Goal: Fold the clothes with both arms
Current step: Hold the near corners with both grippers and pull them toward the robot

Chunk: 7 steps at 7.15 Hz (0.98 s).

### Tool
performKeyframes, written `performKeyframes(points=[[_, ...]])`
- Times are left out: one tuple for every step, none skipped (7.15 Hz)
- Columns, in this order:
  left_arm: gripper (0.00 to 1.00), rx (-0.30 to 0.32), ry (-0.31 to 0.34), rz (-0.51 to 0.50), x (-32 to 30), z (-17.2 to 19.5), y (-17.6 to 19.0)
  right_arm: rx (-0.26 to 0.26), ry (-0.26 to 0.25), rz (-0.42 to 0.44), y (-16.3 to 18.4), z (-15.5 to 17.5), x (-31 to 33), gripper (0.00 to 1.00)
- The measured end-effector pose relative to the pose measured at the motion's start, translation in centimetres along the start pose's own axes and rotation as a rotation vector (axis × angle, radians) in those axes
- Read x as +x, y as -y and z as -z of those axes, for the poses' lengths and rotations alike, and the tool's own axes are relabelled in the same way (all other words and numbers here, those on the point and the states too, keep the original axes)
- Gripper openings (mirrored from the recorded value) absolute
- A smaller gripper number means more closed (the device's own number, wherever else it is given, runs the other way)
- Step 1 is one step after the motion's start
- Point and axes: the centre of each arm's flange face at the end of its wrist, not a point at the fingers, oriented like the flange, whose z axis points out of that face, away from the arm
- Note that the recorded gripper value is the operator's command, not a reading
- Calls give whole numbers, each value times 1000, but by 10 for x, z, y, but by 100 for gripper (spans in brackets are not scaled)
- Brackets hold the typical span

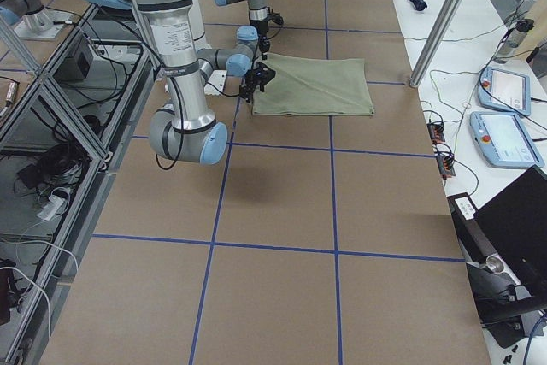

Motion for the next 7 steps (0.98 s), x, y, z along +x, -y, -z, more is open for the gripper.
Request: performKeyframes(points=[[0, -1, -1, -1, 0, 0, 0, -2, 2, 0, -1, 1, -1, 9], [0, -1, -1, -2, 0, 1, 0, -6, 5, 1, -2, 3, -1, 0], [0, -1, -1, -2, 0, 1, 0, -9, 9, 2, -3, 5, -3, 0], [0, -1, -1, -3, 0, 1, 0, -12, 13, 1, -2, 8, -4, 0], [0, -1, -1, -3, 0, 1, 0, -13, 22, -3, 1, 12, -8, 0], [0, -1, -1, -4, 0, 1, 0, -14, 35, -9, 4, 19, -11, 0], [0, -2, 0, -4, 0, 1, 0, -17, 49, -17, 6, 26, -13, 0]])
